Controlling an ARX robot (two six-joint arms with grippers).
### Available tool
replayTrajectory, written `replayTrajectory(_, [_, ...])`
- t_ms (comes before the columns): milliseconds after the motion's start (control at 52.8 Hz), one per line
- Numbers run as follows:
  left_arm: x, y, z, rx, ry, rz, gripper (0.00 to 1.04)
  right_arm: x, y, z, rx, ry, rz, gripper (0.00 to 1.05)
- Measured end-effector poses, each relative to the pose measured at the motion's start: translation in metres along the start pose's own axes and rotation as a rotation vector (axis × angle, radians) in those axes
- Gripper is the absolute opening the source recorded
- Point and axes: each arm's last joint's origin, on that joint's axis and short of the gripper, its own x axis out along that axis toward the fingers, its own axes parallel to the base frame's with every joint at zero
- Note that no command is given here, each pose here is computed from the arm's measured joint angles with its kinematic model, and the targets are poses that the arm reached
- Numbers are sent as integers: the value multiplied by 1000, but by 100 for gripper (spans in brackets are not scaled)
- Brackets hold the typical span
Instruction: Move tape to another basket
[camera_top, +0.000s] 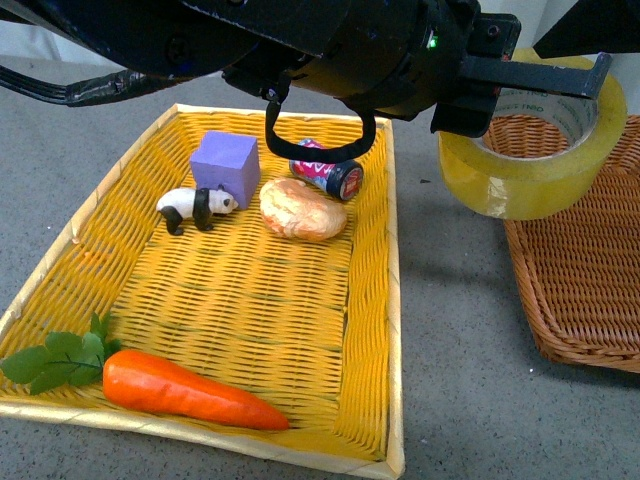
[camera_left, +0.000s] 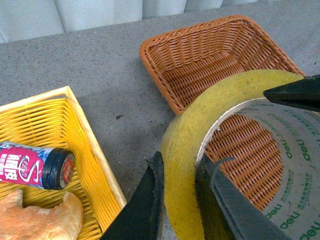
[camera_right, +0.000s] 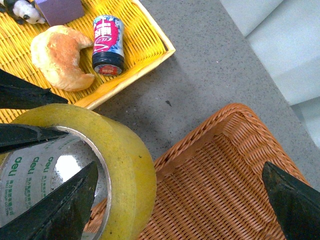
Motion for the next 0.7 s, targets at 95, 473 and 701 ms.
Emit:
replayTrajectory(95, [0, 0, 0, 0, 0, 0, 15, 7, 2, 3, 11, 22, 60, 96])
replayTrajectory(473, [0, 0, 0, 0, 0, 0, 15, 23, 4, 3, 36, 102, 126, 50])
replayTrajectory(701, [0, 0, 0, -3, -1, 2, 15, 25, 6, 1, 27, 128, 144, 21])
